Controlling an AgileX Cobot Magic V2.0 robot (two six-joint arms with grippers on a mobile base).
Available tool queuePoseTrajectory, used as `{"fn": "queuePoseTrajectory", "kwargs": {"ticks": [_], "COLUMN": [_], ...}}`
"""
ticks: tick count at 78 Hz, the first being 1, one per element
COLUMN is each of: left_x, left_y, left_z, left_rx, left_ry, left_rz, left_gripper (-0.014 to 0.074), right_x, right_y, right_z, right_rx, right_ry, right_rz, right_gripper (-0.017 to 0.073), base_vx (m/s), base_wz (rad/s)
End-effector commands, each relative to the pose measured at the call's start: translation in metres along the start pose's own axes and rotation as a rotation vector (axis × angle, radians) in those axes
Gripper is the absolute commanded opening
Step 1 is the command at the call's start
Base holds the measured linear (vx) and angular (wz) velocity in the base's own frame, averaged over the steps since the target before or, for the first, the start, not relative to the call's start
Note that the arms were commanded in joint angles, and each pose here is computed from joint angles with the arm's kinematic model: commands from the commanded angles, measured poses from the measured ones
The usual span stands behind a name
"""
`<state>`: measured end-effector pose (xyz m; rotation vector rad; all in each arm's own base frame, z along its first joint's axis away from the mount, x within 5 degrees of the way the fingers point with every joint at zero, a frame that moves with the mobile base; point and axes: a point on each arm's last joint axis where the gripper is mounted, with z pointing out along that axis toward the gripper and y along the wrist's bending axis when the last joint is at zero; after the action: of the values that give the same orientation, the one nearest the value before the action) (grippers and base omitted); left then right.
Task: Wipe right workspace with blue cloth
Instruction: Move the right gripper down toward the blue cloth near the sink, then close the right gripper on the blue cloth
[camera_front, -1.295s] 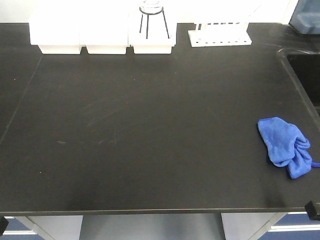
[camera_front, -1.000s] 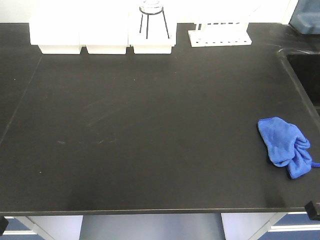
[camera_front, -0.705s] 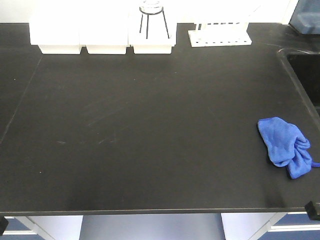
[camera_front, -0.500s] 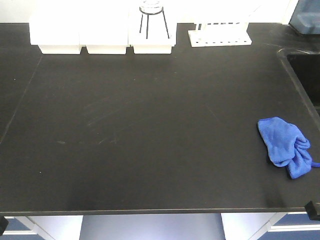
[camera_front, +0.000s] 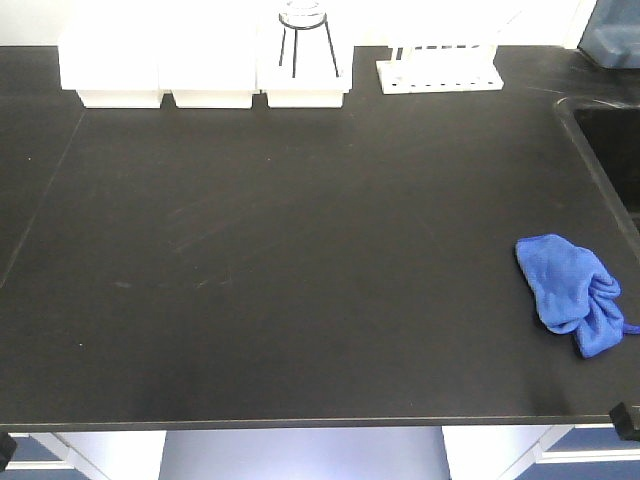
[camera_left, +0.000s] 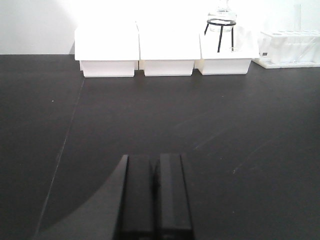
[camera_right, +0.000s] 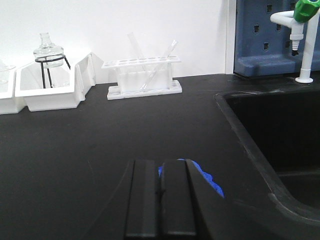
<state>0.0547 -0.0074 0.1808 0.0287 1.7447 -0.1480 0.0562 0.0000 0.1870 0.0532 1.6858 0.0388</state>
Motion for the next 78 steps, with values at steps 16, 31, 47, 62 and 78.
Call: {"fn": "queuePoseTrajectory", "kwargs": {"ticks": [16,31,47,62,78], "left_x": [-0.016,-0.016,-0.016,-0.016,-0.016], "left_y": [-0.001,-0.001,-0.001,-0.001,-0.001], "left_z": [-0.003,-0.003,-0.003,-0.003,-0.003], "left_rx": [0.003,0.003,0.003,0.003,0.003], "left_ry": [-0.116,-0.116,-0.116,-0.116,-0.116], "left_rz": [-0.005,-0.005,-0.005,-0.005,-0.005], "left_gripper": [-0.0006,-0.0006,-0.0006,-0.0006,-0.0006], "right_x": [-0.028,-0.088,-0.169,-0.219,-0.224], "right_y": [-0.001,0.002,0.011,0.015,0.015], "right_z": [-0.005,-0.025,-0.012,0.042,0.094], "right_rx": [-0.001,-0.013,-0.011,-0.048,-0.059], "right_ry": [-0.343,-0.509,-0.133,0.336,0.532], "right_rz": [0.036,0.072,-0.166,-0.182,-0.172], "right_gripper": [-0.0008,-0.0008,-0.0008,-0.0008,-0.0008], "base_vx": [0.00,0.00,0.00,0.00,0.00], "base_wz": [0.00,0.00,0.00,0.00,0.00]}}
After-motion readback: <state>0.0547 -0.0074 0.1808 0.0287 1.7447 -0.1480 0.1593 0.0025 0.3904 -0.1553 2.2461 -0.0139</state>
